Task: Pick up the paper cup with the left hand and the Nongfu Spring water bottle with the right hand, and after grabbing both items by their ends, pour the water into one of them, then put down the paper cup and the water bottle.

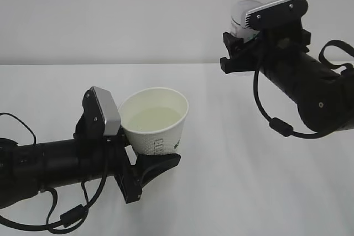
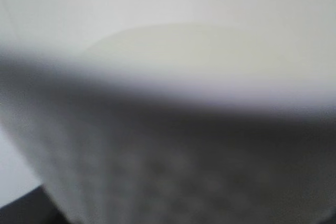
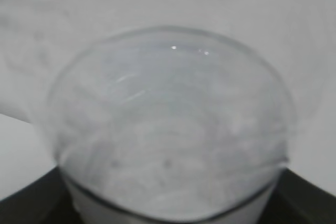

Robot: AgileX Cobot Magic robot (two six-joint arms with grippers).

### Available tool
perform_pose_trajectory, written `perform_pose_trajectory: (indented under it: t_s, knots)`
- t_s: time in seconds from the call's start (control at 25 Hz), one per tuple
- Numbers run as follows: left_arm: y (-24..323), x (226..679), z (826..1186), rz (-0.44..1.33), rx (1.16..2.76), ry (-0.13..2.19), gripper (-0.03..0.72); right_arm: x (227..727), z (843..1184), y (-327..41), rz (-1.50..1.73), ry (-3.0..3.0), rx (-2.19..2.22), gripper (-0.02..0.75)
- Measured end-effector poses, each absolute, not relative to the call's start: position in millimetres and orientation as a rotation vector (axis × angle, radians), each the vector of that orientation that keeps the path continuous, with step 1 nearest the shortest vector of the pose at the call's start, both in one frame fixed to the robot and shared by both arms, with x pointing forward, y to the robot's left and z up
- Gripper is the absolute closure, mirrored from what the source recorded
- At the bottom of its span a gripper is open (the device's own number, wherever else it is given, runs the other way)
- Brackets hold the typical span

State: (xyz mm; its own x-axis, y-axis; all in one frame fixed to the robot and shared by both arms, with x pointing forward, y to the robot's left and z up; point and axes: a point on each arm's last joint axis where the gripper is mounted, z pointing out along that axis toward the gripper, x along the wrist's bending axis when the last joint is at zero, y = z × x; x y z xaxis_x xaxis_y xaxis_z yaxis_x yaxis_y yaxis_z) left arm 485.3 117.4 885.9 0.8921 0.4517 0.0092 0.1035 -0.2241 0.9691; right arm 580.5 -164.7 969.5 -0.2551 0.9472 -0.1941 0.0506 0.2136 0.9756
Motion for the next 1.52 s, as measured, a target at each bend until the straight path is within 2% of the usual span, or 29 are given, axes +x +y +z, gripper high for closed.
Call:
perform_pose_trajectory:
  t_s: [1.0,1.52]
  knots:
    - [118,486,886,0.342,1.783,0.425,0.179,582,964,-172,1.192,1.504,1.166,0.214]
    - [118,486,886,0.347,1.779,0.434,0.179,599,965,-235,1.077,1.383,1.241,0.214]
